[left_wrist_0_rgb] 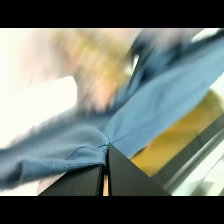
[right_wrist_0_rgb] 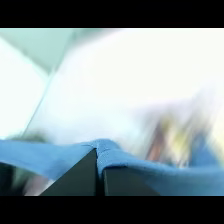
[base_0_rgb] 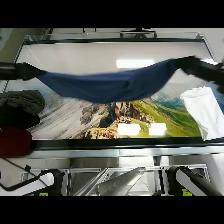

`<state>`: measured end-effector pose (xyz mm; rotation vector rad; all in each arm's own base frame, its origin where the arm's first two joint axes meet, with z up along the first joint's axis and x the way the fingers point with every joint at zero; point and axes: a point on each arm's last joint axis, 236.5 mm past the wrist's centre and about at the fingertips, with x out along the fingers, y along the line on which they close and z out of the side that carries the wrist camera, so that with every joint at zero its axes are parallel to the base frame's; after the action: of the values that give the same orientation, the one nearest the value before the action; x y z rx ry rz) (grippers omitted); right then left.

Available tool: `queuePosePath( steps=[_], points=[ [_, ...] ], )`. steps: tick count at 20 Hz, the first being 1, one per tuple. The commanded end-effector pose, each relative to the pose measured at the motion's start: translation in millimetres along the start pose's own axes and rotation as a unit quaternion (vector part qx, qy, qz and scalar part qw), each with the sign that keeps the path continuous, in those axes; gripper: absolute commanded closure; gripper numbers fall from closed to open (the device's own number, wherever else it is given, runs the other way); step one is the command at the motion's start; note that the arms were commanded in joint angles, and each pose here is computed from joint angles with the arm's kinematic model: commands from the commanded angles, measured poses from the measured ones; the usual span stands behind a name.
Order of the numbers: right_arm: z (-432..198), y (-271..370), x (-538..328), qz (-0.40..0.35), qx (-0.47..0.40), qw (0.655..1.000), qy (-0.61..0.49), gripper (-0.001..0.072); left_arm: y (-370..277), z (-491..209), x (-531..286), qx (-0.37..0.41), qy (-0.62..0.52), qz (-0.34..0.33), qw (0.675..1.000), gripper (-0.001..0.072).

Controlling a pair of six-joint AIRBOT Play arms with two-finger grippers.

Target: Fold the shirts.

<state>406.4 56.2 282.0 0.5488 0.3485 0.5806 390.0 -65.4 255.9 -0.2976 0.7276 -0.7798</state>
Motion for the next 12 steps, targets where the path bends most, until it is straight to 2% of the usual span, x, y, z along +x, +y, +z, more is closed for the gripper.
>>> queuePosePath(
  steps=[1,5,8,10,12],
  points=[
    [74,64,-105,-0.082,-0.123,0.975,-0.166,0.0698,-104,51,-72,0.106,-0.159,-0.038,0.981,0.0684],
    [102,158,-170,-0.122,-0.273,0.917,-0.266,0.0698,-162,62,-127,0.175,-0.249,0.009,0.952,0.0684],
    [125,201,-193,-0.128,-0.320,0.883,-0.319,0.0698,-180,69,-142,0.208,-0.286,0.038,0.935,0.0683],
    [134,201,-194,-0.130,-0.322,0.880,-0.325,0.0698,-175,71,-142,0.205,-0.287,0.037,0.935,0.0683],
    [134,178,-178,-0.108,-0.296,0.902,-0.294,0.0697,-154,72,-134,0.185,-0.270,0.025,0.945,0.0684]
  ],
)
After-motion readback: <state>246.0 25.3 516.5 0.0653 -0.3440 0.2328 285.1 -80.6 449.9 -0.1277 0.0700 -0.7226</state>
